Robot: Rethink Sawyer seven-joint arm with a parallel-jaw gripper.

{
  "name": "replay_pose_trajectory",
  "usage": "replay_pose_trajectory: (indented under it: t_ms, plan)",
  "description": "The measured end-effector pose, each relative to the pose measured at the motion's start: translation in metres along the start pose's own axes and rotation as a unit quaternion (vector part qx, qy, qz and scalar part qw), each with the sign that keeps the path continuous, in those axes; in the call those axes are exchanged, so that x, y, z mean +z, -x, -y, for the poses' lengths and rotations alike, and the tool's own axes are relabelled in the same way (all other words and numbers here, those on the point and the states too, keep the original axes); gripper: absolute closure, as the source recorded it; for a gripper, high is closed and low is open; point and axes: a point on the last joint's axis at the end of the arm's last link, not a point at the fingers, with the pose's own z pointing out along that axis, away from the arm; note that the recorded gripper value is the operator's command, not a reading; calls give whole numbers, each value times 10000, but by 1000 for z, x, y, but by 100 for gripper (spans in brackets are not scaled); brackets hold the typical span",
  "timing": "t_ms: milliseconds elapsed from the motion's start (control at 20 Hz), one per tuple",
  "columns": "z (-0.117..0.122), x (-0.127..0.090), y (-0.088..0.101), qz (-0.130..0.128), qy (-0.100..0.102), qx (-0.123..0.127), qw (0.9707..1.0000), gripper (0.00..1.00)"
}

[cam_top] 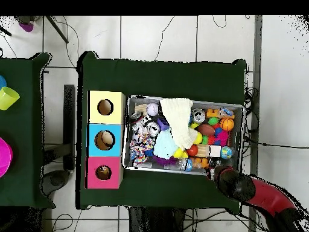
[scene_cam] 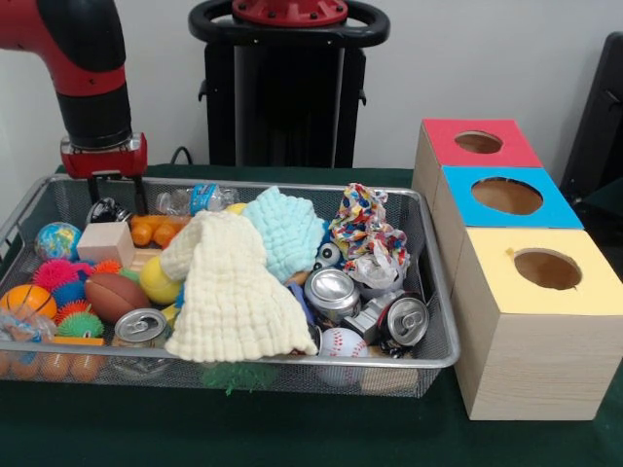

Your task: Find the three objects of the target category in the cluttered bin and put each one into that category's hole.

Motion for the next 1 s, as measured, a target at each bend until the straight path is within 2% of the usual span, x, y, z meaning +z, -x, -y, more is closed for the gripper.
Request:
replay_pose_trajectory:
  t_ms: [500, 700, 850, 1000]
  plan:
    - [0, 0, 1, 0, -6, -14, 10000, 0]
    - [-5, 0, 5, -44, -59, -108, 9999, 0]
    - [-12, 0, 17, -223, -117, -298, 9992, 0]
    - [-20, 1, 35, -528, -136, -510, 9972, 0]
